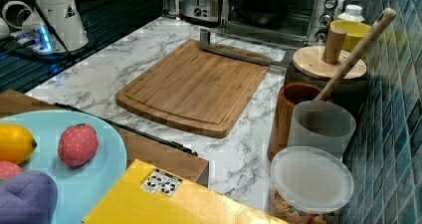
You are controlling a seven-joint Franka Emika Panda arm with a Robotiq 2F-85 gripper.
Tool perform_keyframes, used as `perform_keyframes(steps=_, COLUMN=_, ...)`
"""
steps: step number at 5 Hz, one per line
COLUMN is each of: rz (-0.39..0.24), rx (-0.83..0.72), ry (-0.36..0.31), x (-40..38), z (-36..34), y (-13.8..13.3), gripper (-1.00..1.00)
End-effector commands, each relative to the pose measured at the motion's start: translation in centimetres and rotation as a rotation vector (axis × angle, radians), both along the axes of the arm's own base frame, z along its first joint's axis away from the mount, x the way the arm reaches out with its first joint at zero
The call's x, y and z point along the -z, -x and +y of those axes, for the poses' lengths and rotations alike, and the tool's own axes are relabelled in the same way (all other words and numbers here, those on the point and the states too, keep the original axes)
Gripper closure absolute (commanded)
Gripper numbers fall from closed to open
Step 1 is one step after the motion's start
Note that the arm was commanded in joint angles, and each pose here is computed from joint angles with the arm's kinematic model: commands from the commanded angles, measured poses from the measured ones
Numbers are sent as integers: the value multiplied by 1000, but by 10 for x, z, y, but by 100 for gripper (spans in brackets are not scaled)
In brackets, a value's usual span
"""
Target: Close the oven.
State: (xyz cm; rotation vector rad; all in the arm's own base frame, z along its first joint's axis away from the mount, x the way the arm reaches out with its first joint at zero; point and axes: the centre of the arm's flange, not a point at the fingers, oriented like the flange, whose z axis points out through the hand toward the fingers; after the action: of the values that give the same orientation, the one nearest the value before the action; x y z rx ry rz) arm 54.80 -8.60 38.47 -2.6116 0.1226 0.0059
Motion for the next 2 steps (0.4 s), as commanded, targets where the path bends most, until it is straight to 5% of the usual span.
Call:
perform_keyframes(steps=1, rz=-40, rx=-115, ry=-147, x=62, z=56, y=-18, gripper=100)
perform_keyframes(steps=2, rz=-49, rx=-89, ry=-127, x=88, z=52, y=-22, gripper=100)
